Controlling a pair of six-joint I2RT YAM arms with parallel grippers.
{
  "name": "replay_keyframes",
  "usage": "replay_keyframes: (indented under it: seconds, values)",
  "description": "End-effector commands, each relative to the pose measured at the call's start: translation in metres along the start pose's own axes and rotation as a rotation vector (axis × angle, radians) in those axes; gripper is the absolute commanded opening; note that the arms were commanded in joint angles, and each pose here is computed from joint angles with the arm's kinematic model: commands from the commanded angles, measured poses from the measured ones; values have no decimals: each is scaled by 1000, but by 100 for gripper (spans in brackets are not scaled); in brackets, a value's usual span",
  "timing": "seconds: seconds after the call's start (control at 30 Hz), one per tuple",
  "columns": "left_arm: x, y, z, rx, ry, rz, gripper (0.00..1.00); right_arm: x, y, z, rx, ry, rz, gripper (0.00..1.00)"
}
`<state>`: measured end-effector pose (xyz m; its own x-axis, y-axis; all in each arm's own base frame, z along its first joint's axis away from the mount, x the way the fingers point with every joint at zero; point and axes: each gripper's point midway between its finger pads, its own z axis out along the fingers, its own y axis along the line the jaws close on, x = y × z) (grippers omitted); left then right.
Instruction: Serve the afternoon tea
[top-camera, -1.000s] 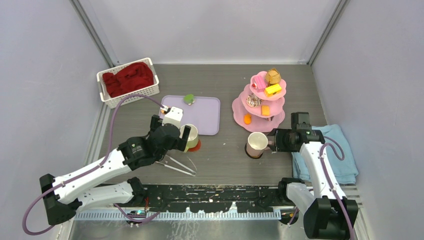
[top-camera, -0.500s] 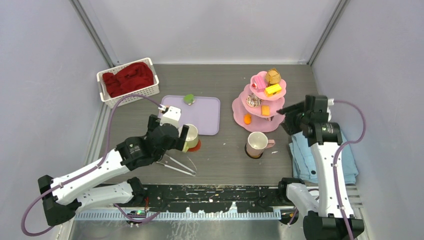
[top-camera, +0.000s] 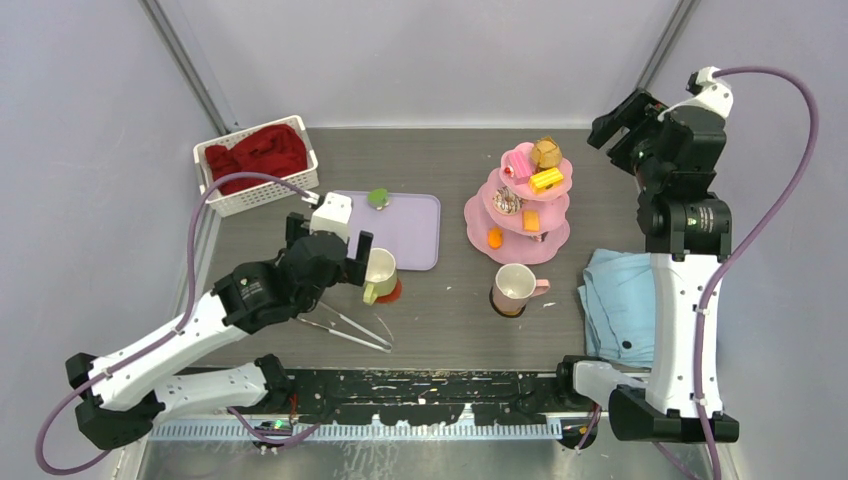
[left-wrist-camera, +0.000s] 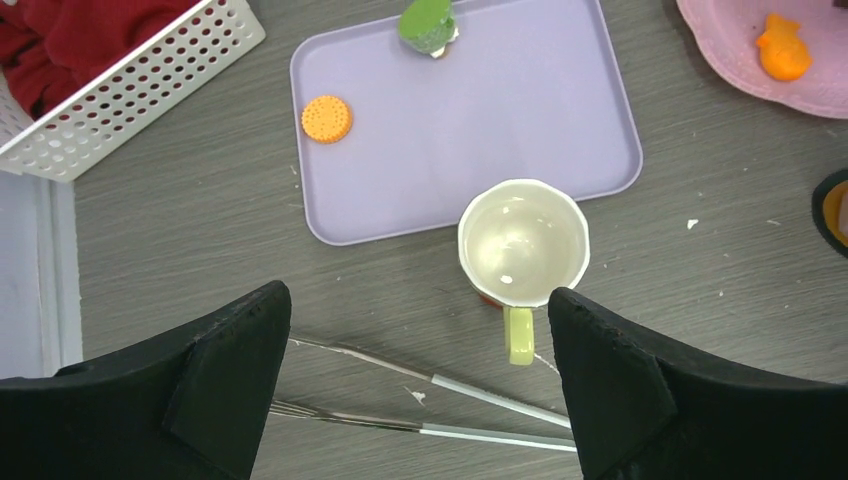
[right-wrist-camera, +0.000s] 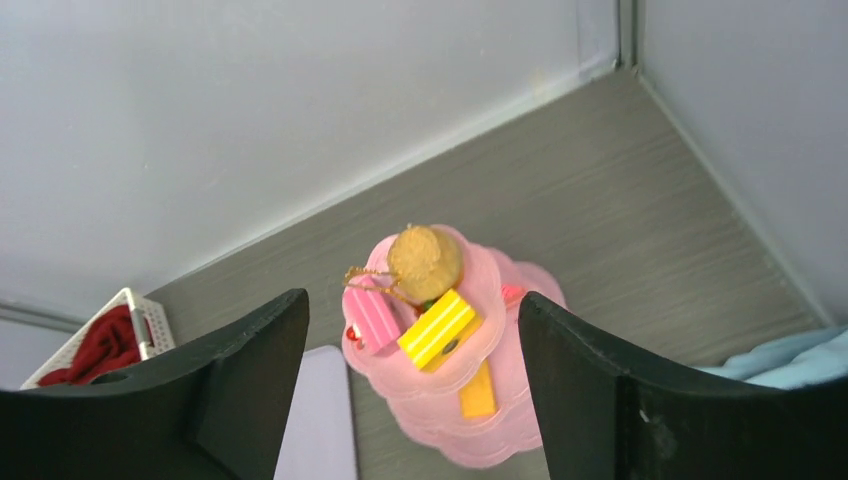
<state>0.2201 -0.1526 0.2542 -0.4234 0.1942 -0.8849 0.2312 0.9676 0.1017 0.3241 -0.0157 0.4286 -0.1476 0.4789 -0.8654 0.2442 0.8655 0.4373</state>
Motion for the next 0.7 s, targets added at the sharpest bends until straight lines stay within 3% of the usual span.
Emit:
replay_keyframes:
  seconds: [0.0, 0.13, 0.2, 0.23, 0.43, 0.67]
  values:
    - [-29, -1, -8, 17, -17, -11, 99, -61, 14, -14, -50, -228, -159, 83]
    - [-51, -5, -9, 31, -31, 12, 99, -64, 19, -7, -71, -242, -197, 85]
    - [-60, -5, -9, 33, -41, 7, 99, -57, 9, 2, -23, -213, -192, 99]
    - [-64, -5, -9, 32, -48, -1, 99, -52, 0, 8, 22, -191, -181, 100]
    - [-85, 1, -4, 41, -64, -101, 99, -12, -52, 34, 262, -65, -192, 100]
    - [-85, -17, 14, 162, -45, -163, 99, 6, -76, 31, 329, -109, -190, 100]
